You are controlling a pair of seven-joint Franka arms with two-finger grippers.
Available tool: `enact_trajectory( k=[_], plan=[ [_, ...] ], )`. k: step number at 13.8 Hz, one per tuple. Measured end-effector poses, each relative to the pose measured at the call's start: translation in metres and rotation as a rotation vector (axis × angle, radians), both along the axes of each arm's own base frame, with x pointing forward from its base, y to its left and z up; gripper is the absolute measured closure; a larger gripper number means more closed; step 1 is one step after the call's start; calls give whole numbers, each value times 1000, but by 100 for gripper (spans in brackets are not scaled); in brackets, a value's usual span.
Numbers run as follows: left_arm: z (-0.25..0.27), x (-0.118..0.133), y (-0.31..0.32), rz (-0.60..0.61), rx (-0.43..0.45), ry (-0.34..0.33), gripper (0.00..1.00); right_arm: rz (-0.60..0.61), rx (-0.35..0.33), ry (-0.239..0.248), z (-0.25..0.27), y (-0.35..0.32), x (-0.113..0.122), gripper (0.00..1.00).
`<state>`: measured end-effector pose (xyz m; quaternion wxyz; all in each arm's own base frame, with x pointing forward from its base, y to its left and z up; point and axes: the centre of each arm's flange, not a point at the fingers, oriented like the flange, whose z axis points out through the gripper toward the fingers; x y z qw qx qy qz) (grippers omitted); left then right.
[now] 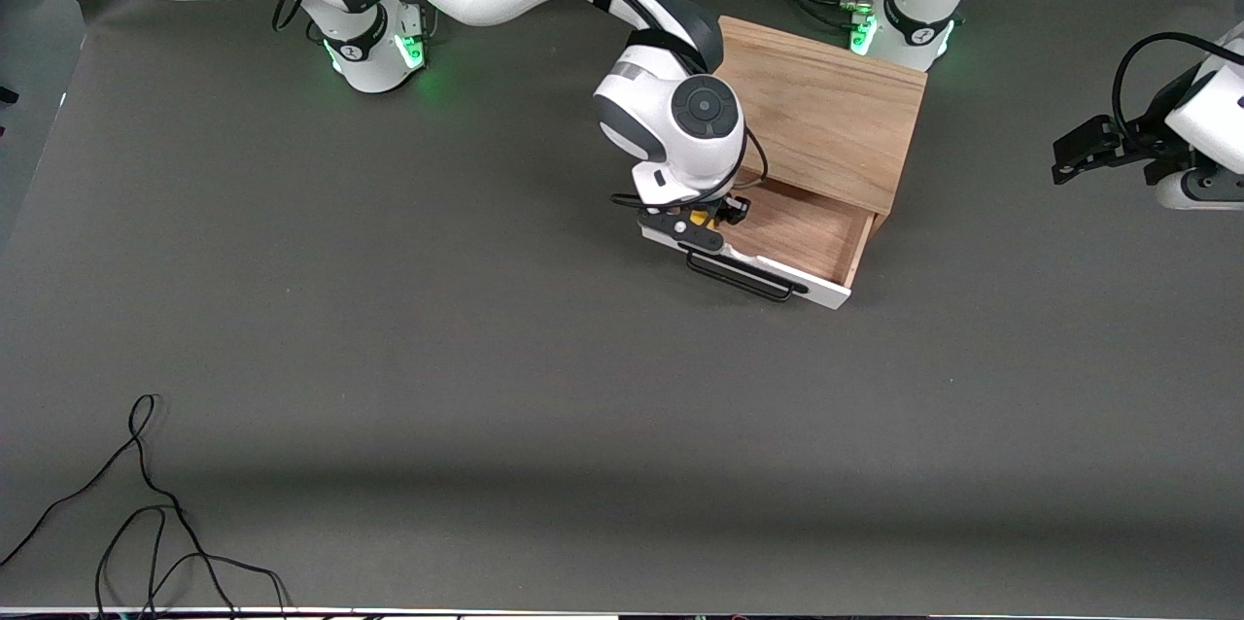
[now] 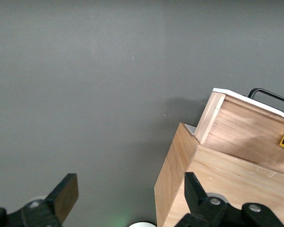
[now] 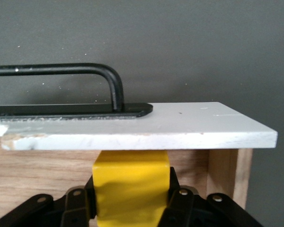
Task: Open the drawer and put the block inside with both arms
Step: 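Lower the yellow cube into the drawer with the right gripper, then open the right gripper and release the cube inside the drawer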
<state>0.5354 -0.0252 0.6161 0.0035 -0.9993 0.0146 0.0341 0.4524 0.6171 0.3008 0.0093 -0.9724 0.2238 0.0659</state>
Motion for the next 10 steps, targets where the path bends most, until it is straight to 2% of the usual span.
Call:
enact_trajectory(
  k=[3,4,6,8,10],
  plan=[
    [-1,-2,-1,-2,1,16,0,-8,-5,4,-2,0,0,44],
    [-1,-2,-2,-3,1,17,0,-9,-5,5,-2,0,0,39],
    [-2,-2,-2,-4,2,19,0,-9,-6,5,-3,0,0,17],
    [-2,-3,-2,-4,2,21,0,-9,-3,3,-1,0,0,0],
    [-2,-3,-1,-3,2,22,0,-14,15,-12,13,0,4,0]
  ],
)
